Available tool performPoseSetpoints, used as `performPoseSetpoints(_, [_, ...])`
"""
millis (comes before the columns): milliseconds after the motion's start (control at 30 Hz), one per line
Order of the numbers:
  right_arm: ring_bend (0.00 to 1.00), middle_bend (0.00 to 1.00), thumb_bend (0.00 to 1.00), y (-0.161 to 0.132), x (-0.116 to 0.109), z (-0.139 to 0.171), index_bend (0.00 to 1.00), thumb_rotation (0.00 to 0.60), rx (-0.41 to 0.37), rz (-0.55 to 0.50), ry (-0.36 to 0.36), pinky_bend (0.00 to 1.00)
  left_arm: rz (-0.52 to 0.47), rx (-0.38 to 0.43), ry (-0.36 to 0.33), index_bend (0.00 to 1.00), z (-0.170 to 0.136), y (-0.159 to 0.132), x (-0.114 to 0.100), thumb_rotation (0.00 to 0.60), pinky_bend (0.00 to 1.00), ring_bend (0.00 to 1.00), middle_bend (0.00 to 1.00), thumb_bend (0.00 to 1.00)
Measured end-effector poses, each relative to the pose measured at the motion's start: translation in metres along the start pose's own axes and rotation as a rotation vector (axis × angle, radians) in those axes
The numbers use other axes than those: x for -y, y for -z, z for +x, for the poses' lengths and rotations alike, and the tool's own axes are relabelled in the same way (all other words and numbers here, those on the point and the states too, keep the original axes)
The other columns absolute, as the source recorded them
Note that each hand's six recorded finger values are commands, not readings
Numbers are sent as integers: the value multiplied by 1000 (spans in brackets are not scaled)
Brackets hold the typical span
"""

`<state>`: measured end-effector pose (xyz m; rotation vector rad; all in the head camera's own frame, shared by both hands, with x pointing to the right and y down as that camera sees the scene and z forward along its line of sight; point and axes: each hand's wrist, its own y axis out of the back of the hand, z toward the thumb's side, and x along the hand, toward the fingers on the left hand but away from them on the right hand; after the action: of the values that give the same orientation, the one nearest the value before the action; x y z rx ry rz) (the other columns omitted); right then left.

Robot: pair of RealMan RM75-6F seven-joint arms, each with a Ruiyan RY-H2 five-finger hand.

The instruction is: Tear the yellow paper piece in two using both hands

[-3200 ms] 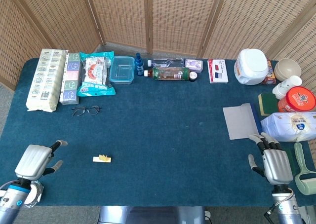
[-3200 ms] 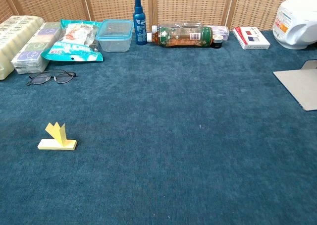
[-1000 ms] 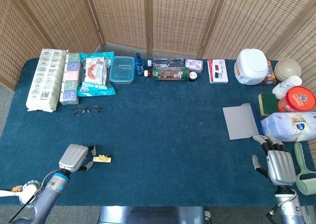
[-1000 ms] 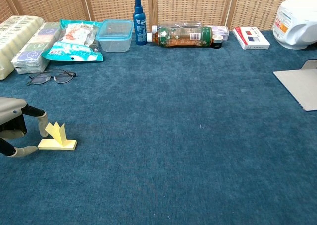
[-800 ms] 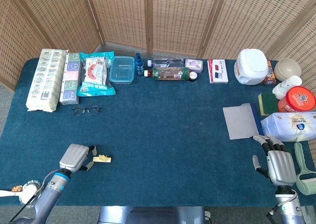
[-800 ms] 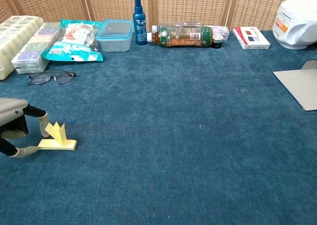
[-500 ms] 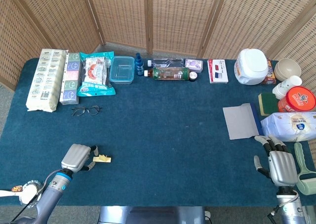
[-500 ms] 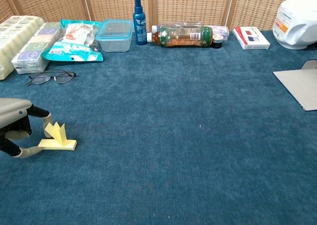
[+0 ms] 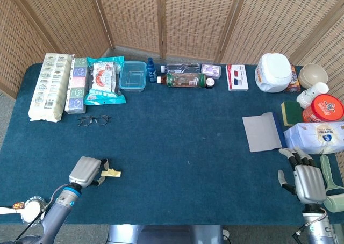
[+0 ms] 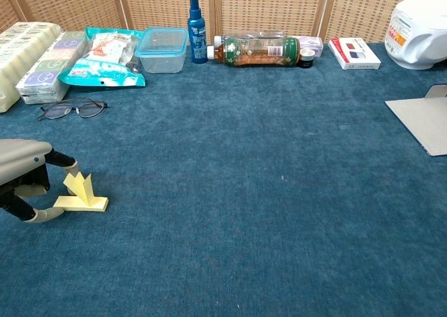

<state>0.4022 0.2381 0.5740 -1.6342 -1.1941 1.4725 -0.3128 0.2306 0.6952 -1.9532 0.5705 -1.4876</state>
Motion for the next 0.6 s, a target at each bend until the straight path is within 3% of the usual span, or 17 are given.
performPoseSetpoints(333, [130,275,472,1,0,1,230,600,2,-1,2,193,6,-4,7,489,2,-1,2,600,1000,1000,1000,285])
performPoseSetpoints(600, [127,276,472,0,-2,1,230,600,-3,-7,9,193,-9,-6,-8,626,1,0,-3,600,1000,1000,1000,319])
